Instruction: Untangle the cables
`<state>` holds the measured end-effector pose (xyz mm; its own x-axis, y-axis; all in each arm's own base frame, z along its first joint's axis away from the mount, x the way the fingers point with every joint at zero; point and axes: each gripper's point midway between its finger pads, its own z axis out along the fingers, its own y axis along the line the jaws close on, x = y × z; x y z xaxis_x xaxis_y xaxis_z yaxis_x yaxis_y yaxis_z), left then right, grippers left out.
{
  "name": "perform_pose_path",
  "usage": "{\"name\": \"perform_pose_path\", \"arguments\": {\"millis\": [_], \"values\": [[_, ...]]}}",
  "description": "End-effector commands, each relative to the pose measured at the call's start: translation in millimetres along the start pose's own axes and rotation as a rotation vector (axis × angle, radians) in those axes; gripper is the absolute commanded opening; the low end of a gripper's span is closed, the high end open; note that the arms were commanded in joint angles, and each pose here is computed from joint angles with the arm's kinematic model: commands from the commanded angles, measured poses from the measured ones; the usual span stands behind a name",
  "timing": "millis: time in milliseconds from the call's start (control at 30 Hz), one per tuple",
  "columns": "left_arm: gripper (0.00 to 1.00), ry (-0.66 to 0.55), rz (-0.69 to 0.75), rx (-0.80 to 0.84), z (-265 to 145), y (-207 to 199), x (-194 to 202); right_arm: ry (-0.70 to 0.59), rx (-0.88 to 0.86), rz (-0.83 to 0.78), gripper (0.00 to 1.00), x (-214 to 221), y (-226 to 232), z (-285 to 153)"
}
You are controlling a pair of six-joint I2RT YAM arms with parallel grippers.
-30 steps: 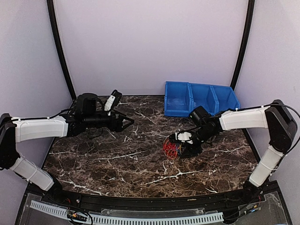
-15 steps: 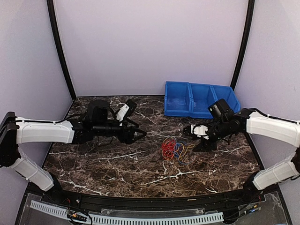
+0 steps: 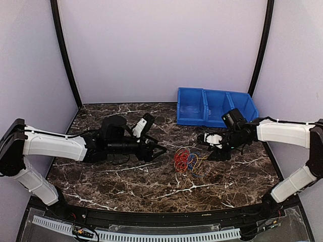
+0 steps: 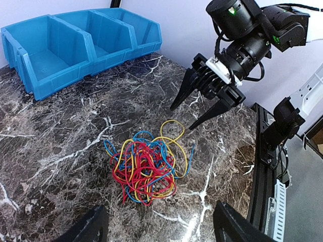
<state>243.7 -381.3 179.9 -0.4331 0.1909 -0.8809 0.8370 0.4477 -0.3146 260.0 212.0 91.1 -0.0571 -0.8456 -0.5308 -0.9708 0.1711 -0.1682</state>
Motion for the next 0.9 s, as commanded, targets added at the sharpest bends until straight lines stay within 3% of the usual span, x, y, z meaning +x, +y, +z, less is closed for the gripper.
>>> {"name": "perform_pose_path", "arguments": {"millis": [0,100,300,700,867], "values": [[0.75,-0.028,-0.018,0.002,-1.0,-3.8,0.0,-0.039,-0.033,-0.024,0.5,-7.0,-0.6,9.4],[0.75,-0.02,-0.013,-0.008,-1.7,-1.8,5.5,-0.033,-0.045,-0.022,0.5,-4.1,0.1,16.5],[0.75,-0.04,0.022,-0.019,-0.4,-0.1,3.8,-0.036,-0.066,-0.006,0.01,-14.6,-2.6,12.1],[0.78,-0.168,0.285,0.005,33.7,-22.5,-8.7,-0.171,-0.17,-0.098,0.0,-88.4,35.1,-27.9],[0.81,-0.293,0.366,0.018,49.4,-38.1,-20.7,-0.233,-0.212,-0.098,0.0,-111.1,39.1,-46.2]]}}
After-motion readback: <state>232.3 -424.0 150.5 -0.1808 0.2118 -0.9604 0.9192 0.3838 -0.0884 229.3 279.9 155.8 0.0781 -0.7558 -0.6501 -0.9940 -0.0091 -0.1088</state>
